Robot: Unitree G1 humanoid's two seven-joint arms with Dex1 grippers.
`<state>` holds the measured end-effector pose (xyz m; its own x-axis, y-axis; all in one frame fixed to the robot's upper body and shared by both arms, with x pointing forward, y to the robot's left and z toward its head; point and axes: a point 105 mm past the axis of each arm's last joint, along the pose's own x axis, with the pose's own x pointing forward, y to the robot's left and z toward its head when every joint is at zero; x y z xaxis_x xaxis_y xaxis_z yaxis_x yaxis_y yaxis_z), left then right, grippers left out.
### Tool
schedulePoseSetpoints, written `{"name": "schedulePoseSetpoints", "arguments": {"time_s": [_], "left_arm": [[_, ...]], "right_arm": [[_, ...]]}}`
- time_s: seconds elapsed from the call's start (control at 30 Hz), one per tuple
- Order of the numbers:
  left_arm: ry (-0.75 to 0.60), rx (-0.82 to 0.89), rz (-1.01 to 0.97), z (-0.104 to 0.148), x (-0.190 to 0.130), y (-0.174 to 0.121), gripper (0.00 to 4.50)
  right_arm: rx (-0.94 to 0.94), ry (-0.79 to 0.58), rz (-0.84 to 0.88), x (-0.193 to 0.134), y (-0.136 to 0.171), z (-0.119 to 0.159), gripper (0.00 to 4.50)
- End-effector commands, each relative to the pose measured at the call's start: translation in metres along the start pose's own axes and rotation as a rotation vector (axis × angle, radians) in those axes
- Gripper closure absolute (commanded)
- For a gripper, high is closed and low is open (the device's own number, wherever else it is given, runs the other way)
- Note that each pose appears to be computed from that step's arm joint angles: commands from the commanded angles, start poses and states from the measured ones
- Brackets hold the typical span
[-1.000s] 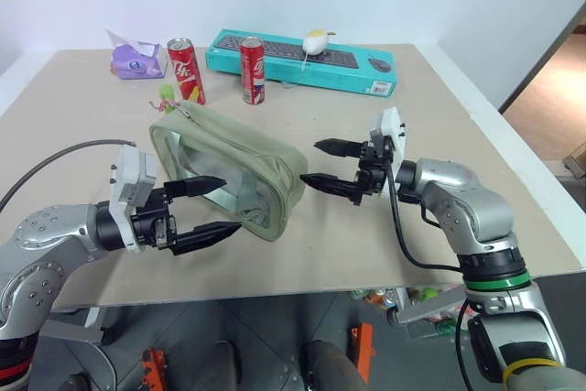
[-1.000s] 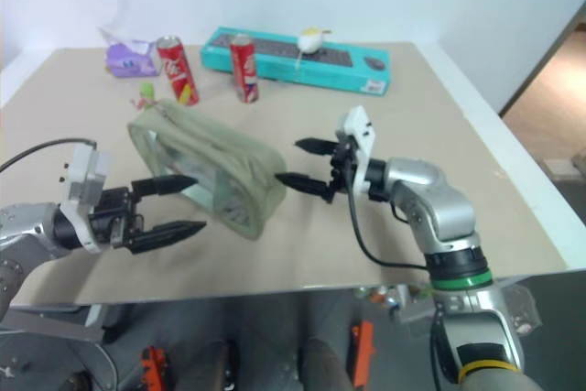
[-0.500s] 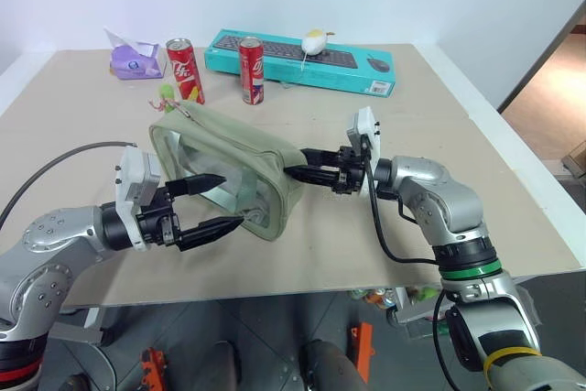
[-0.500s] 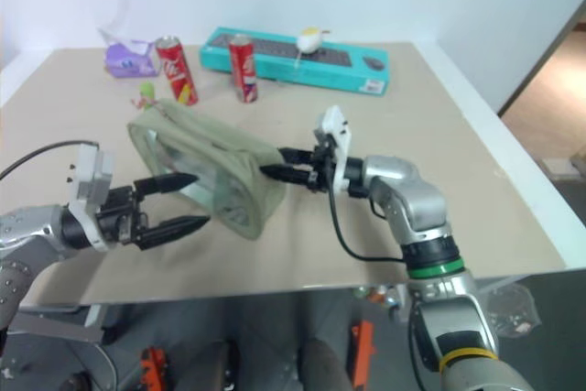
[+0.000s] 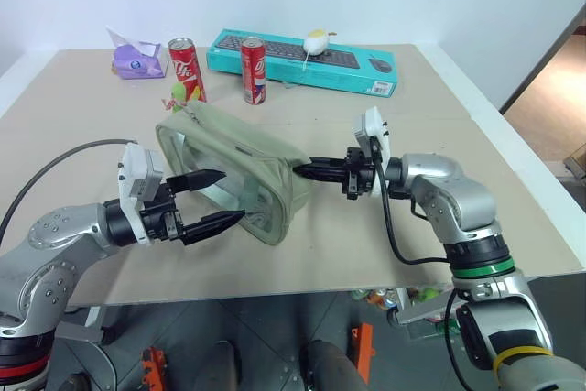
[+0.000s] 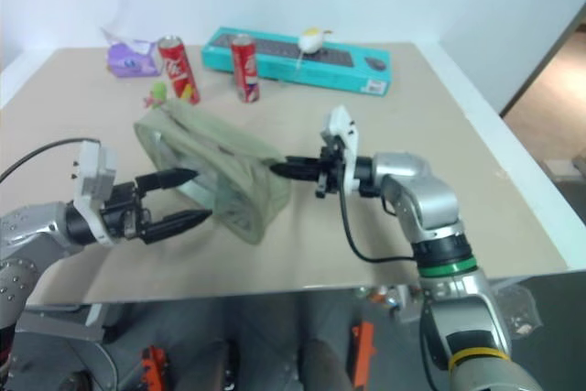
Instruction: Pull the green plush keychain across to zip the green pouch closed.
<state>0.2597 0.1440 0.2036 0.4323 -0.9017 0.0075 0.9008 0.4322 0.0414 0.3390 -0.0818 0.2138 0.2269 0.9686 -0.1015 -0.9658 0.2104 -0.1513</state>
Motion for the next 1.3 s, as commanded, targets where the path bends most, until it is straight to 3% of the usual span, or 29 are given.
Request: {"name": "schedulePoseSetpoints", "arguments": {"time_s": [0.03,0.33,0.5,0.77,0.87,1.03,1.3], "left_arm": [[-0.023,0.039,-0.015,0.008,0.003,-0.002,0.0],[-0.026,0.05,-0.02,0.008,0.008,-0.002,0.0],[-0.03,0.05,-0.007,0.008,0.006,-0.002,0.0],[-0.019,0.043,-0.01,0.005,0.005,-0.004,0.0],[-0.017,0.039,-0.016,0.004,0.007,-0.005,0.0],[-0.016,0.03,-0.02,0.003,0.007,-0.004,0.0],[-0.02,0.024,-0.062,0.006,0.012,-0.008,0.0]], "right_arm": [[-0.135,-0.002,-0.035,-0.018,-0.019,0.024,4.48],[-0.265,0.157,-0.126,-0.045,-0.073,0.013,4.48],[-0.266,0.116,-0.149,-0.049,-0.079,0.019,2.77],[-0.255,-0.108,-0.292,-0.069,-0.083,0.065,0.03],[-0.267,-0.158,-0.371,-0.083,-0.078,0.08,0.03],[-0.247,-0.187,-0.376,-0.082,-0.045,0.084,0.03],[-0.076,-0.133,-0.354,-0.053,0.007,0.034,0.03]]}}
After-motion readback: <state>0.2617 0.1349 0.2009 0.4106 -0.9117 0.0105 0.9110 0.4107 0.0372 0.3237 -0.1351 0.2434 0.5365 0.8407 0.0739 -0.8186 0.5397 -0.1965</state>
